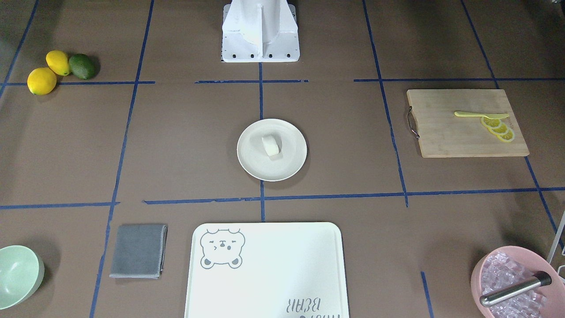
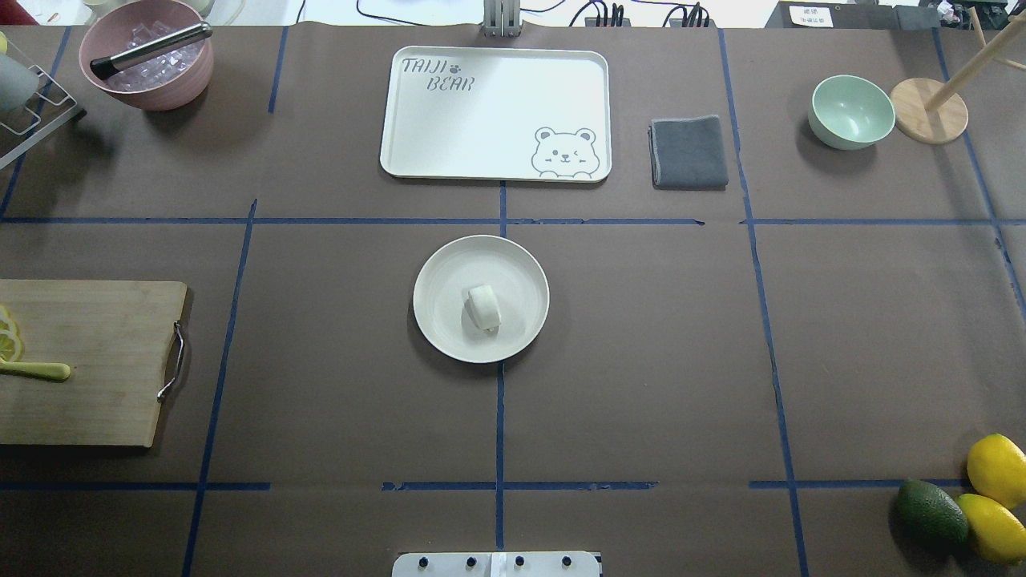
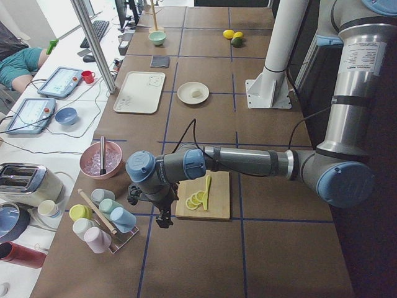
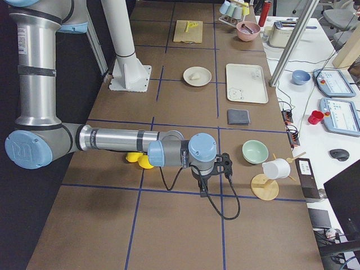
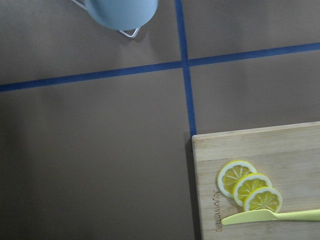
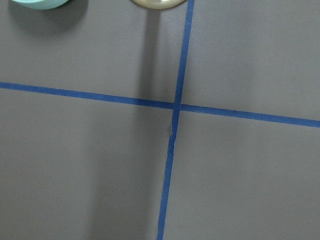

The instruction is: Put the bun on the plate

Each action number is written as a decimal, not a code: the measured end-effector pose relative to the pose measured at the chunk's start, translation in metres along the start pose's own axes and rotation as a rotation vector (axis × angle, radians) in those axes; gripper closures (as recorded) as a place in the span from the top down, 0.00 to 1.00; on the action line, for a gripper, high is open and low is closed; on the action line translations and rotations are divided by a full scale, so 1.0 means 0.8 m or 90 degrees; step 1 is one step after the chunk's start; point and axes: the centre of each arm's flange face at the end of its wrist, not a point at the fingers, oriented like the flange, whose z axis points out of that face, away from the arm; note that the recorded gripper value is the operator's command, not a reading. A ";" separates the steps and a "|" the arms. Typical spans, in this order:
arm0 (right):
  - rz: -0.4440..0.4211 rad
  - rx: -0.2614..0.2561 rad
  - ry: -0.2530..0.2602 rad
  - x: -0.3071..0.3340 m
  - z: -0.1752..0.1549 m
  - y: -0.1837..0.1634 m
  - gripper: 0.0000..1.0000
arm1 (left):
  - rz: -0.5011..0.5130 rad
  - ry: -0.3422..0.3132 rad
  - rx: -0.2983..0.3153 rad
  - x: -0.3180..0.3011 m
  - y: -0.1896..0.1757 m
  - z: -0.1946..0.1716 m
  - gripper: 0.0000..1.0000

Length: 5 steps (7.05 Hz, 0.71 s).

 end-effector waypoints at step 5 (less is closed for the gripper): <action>0.005 -0.002 -0.004 0.002 0.001 0.005 1.00 | 0.008 0.006 0.033 -0.013 0.014 0.005 1.00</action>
